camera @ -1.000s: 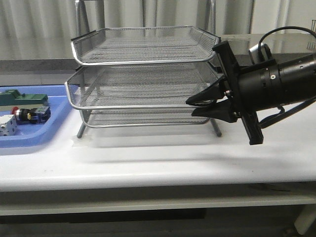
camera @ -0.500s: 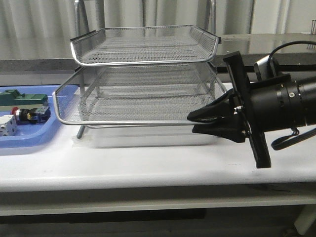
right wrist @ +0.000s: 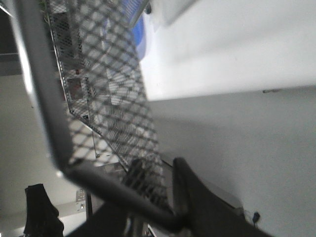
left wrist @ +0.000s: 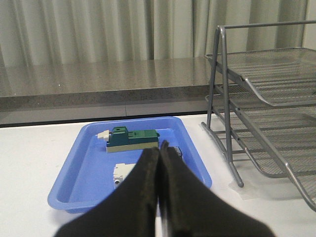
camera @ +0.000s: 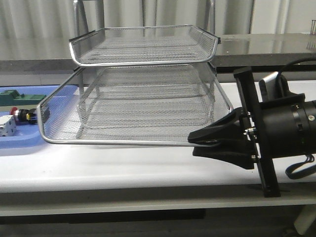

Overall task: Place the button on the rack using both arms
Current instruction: 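Pull the middle wire tray out toward the robot with the right gripper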

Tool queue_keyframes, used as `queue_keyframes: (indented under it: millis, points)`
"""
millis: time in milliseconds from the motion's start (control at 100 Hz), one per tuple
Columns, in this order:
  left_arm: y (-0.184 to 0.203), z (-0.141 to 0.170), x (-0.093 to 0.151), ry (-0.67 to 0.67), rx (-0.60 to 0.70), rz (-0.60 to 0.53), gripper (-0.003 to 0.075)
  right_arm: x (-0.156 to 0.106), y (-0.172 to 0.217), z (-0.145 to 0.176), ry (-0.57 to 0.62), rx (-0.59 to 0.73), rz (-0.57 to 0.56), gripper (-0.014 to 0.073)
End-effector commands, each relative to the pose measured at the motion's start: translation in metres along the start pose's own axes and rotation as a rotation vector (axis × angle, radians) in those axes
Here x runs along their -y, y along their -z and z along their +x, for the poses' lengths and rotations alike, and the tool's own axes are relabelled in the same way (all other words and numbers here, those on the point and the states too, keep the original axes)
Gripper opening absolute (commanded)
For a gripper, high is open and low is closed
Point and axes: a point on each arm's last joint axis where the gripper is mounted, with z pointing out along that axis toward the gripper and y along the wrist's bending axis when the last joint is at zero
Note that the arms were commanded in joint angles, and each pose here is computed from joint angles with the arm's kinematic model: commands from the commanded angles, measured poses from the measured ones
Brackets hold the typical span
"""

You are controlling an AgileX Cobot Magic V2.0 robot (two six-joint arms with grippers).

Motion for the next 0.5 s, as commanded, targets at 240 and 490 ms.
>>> queue_keyframes:
  millis: [240, 490]
  points:
    - [0.0009, 0.0100, 0.0008, 0.014, 0.052, 0.008, -0.0021, 0.0042, -0.0028, 0.0022, 0.064, 0.064, 0.051, 0.0262]
    - [0.0009, 0.0100, 0.0008, 0.014, 0.052, 0.008, -0.0021, -0.0011, 0.0008, -0.0006, 0.100, 0.076, 0.017, 0.0486]
